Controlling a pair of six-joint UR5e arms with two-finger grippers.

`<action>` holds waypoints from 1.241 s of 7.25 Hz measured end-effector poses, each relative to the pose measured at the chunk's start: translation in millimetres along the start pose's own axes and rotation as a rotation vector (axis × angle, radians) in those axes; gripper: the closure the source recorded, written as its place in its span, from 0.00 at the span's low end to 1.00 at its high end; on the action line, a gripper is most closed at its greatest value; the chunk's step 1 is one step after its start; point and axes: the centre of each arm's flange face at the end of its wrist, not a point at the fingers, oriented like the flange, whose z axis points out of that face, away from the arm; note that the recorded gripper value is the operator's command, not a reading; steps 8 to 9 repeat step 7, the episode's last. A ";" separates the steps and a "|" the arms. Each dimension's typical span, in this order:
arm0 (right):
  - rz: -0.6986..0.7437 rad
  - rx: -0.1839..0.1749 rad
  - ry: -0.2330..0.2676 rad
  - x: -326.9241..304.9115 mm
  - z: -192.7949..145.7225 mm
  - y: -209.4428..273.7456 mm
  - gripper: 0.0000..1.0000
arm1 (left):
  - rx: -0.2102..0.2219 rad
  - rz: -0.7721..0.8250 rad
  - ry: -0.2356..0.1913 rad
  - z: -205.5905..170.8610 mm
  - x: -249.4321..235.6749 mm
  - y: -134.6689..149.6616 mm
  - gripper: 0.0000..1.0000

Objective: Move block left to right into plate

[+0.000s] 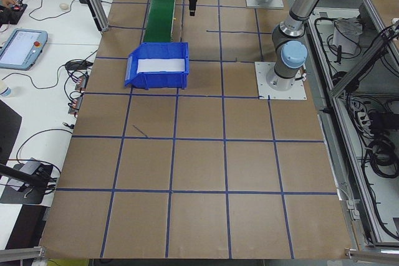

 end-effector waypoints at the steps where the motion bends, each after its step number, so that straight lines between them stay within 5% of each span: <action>1: -0.001 -0.010 0.000 -0.5 4.7 1.1 0.00 | 0.001 0.000 0.000 -0.3 0.0 0.1 0.00; 9: -0.003 -0.027 -0.004 -1.0 12.5 1.4 0.00 | 0.001 0.000 0.000 -0.6 0.1 0.5 0.00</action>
